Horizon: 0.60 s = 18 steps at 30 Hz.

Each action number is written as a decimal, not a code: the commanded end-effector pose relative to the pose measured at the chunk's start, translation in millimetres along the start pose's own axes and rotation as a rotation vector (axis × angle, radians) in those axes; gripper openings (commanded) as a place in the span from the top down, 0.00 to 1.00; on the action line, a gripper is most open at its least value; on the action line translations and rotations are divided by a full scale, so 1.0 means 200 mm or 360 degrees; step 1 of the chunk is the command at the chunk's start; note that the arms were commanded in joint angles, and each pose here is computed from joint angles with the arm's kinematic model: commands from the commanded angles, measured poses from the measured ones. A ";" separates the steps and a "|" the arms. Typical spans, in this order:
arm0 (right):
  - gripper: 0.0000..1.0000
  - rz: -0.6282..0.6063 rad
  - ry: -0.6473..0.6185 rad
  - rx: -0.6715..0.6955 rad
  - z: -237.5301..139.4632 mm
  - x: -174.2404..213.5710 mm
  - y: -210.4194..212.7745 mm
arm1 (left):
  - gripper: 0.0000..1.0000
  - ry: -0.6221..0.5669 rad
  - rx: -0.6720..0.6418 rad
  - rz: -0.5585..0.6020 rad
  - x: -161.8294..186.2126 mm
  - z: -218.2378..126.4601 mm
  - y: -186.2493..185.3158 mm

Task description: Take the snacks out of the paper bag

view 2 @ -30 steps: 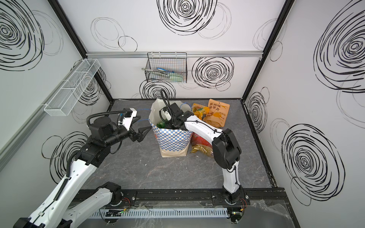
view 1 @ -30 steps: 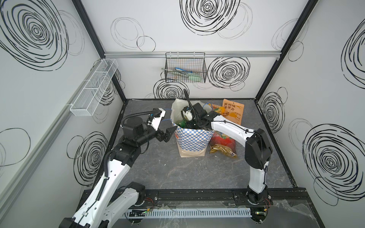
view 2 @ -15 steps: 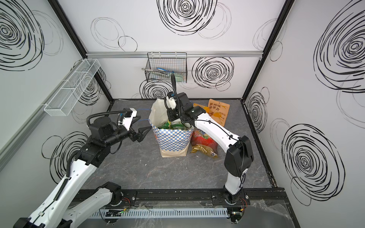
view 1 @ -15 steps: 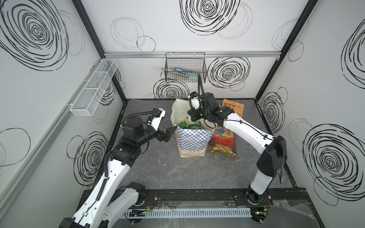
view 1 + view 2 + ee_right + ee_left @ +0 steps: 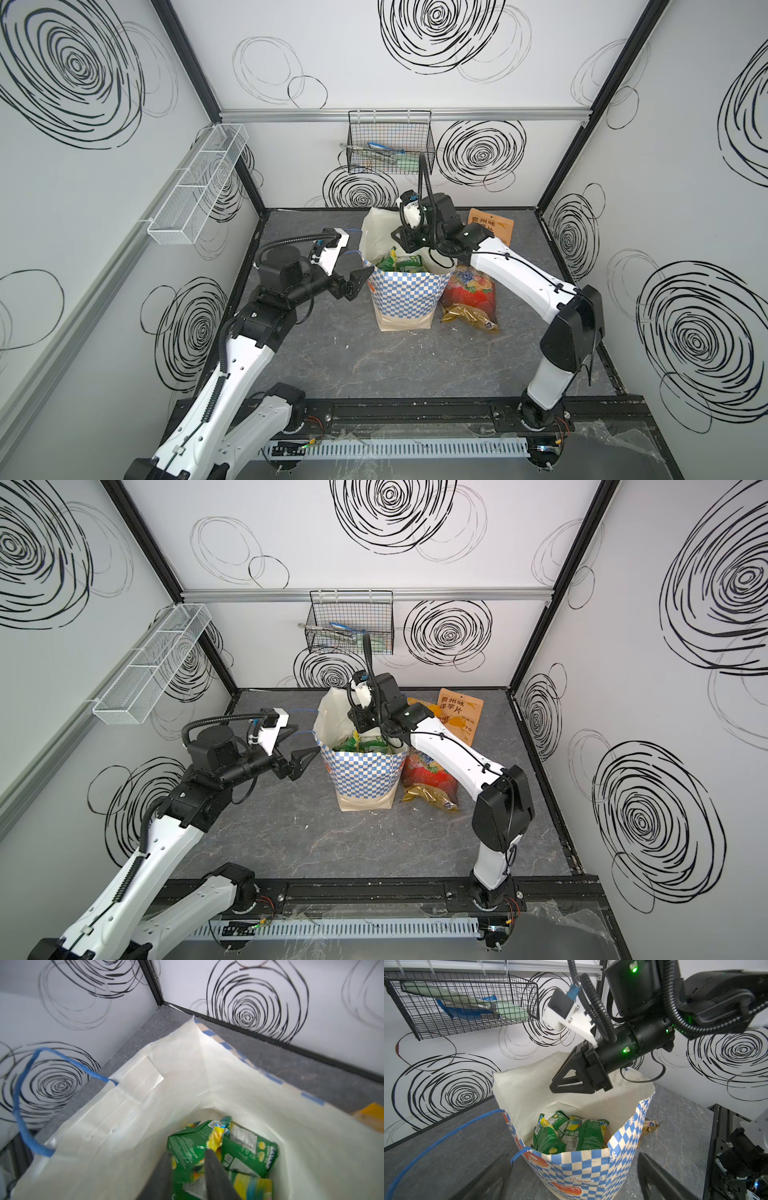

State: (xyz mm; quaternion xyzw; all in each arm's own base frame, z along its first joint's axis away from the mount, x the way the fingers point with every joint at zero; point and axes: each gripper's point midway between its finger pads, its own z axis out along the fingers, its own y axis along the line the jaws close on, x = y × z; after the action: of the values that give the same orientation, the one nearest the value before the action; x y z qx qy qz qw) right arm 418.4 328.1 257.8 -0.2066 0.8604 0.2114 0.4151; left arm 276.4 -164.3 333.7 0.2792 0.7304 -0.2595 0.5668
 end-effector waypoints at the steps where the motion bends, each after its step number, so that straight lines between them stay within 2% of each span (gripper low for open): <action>1: 0.41 -0.0078 0.0203 0.0038 0.15 0.19 0.01 | 0.04 -0.0075 0.0024 0.0037 -0.05 -0.01 -0.02; 8: 0.11 -0.0149 0.0547 0.0149 0.33 0.49 -0.08 | 0.04 -0.0076 0.0028 0.0038 -0.05 -0.01 -0.02; 12: 0.08 -0.0167 0.0755 0.0193 0.42 0.67 -0.12 | 0.04 -0.0079 0.0028 0.0041 -0.05 -0.01 -0.02; 18: 0.06 -0.0199 0.0820 0.0224 0.51 0.84 -0.12 | 0.04 -0.0077 0.0024 0.0041 -0.05 -0.01 -0.02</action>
State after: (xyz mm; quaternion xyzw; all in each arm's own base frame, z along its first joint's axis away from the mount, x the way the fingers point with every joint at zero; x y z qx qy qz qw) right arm 413.7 343.0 90.7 -0.2628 0.9281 0.1011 0.2437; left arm 276.5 -164.7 334.5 0.2802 0.7284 -0.2603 0.5685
